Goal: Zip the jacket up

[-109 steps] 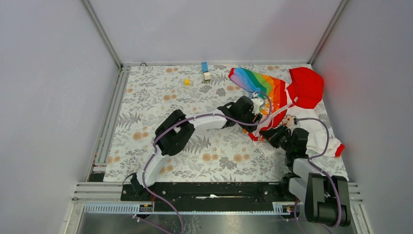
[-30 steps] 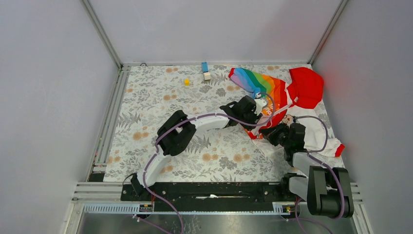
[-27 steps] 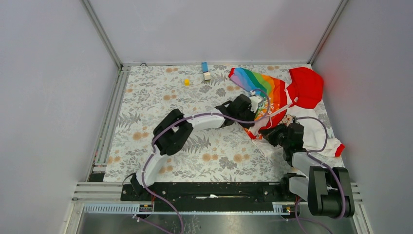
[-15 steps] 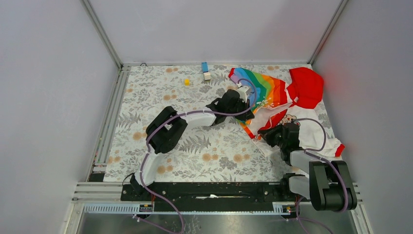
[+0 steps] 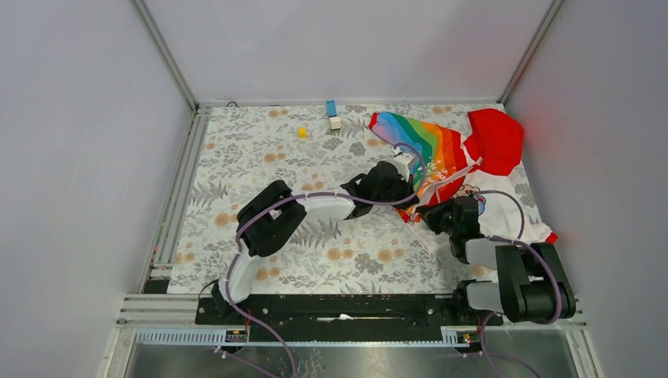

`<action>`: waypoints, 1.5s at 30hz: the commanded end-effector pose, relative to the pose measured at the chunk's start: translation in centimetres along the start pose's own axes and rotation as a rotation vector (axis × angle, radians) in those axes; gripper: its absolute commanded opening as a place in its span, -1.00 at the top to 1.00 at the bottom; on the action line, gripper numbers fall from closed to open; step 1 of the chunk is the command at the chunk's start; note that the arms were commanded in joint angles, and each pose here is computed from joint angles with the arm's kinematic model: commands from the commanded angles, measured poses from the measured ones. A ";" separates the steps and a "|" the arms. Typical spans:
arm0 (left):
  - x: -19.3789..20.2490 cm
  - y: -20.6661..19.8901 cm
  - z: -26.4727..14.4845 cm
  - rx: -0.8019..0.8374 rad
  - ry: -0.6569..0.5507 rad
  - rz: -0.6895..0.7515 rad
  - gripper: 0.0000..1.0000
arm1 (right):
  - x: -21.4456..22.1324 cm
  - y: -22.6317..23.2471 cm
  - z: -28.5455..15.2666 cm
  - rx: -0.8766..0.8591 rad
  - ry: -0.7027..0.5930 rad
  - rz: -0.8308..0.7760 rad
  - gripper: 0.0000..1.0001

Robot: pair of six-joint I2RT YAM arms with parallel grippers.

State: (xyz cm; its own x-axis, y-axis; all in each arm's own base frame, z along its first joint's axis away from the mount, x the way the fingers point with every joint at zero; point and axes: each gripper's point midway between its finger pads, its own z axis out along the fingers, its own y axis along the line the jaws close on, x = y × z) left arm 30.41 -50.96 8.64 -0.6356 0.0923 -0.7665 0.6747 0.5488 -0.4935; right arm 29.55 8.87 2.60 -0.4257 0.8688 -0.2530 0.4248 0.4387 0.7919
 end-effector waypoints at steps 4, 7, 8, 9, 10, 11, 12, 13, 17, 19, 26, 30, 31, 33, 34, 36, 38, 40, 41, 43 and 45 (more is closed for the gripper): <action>-5.1 -2.6 -1.3 0.020 -0.178 0.047 1.00 | -1.1 1.5 0.2 -0.074 -0.064 0.042 1.00; -5.0 -2.1 -1.0 -0.001 -0.178 0.034 1.00 | -1.3 1.3 -0.2 -0.080 -0.088 0.043 1.00; -5.0 -2.1 -1.0 -0.007 -0.182 0.033 1.00 | -1.3 1.2 -0.4 -0.076 -0.094 0.042 1.00; -5.1 -2.0 -1.0 -0.012 -0.188 0.032 1.00 | -1.4 1.2 -0.5 -0.076 -0.099 0.038 1.00; -5.2 -1.9 -1.0 -0.015 -0.194 0.032 1.00 | -1.4 1.2 -0.6 -0.080 -0.101 0.036 1.00; -5.5 -2.0 -1.1 -0.015 -0.203 0.034 1.00 | -1.4 1.2 -0.6 -0.081 -0.102 0.036 1.00; -5.6 -2.0 -1.1 -0.014 -0.208 0.037 1.00 | -1.4 1.2 -0.7 -0.083 -0.103 0.035 1.00; -5.8 -2.1 -1.0 -0.013 -0.212 0.041 1.00 | -1.4 1.3 -0.7 -0.089 -0.105 0.036 1.00; -5.5 -1.9 -0.8 -0.016 -0.203 0.043 1.00 | -1.4 1.6 -0.7 -0.112 -0.106 0.035 1.00; -5.2 -2.1 -0.7 -0.005 -0.194 0.043 1.00 | -1.4 1.6 -0.7 -0.116 -0.107 0.031 1.00; -4.2 -2.3 -0.4 0.022 -0.165 0.032 1.00 | -1.5 1.8 -0.7 -0.125 -0.114 0.026 1.00; -4.1 -2.4 -0.3 0.037 -0.158 0.034 1.00 | -1.5 1.9 -0.6 -0.126 -0.111 0.019 1.00; -4.1 -2.4 -0.2 0.038 -0.156 0.033 1.00 | -1.5 1.9 -0.6 -0.126 -0.111 0.019 1.00; -3.9 -2.5 -0.2 0.042 -0.152 0.029 1.00 | -1.6 1.9 -0.6 -0.127 -0.114 0.017 1.00; -3.9 -2.5 -0.2 0.043 -0.151 0.028 1.00 | -1.6 1.9 -0.7 -0.128 -0.115 0.017 1.00; -3.8 -2.5 -0.1 0.047 -0.145 0.026 1.00 | -1.6 1.9 -0.6 -0.127 -0.115 0.017 1.00; -3.7 -2.6 0.1 0.047 -0.136 0.020 1.00 | -1.6 1.9 -0.7 -0.128 -0.119 0.015 1.00; -3.6 -2.6 0.1 0.050 -0.135 0.014 1.00 | -1.7 1.8 -0.7 -0.126 -0.122 0.013 1.00; -3.6 -2.5 0.1 0.049 -0.134 0.011 1.00 | -1.7 1.7 -0.7 -0.123 -0.124 0.012 1.00; -3.5 -2.5 0.2 0.049 -0.128 0.009 1.00 | -1.8 1.9 -0.8 -0.127 -0.128 0.008 1.00; -3.4 -2.5 0.2 0.047 -0.126 0.006 1.00 | -1.8 1.8 -0.8 -0.126 -0.130 0.006 1.00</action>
State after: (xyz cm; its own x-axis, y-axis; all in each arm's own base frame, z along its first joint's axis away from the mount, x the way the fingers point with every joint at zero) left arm 30.89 -51.64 9.95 -0.6007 0.0316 -0.7989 0.6748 0.5559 -0.4854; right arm 29.81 8.39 3.93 -0.3471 0.9008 -0.2610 0.3634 0.3857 0.8481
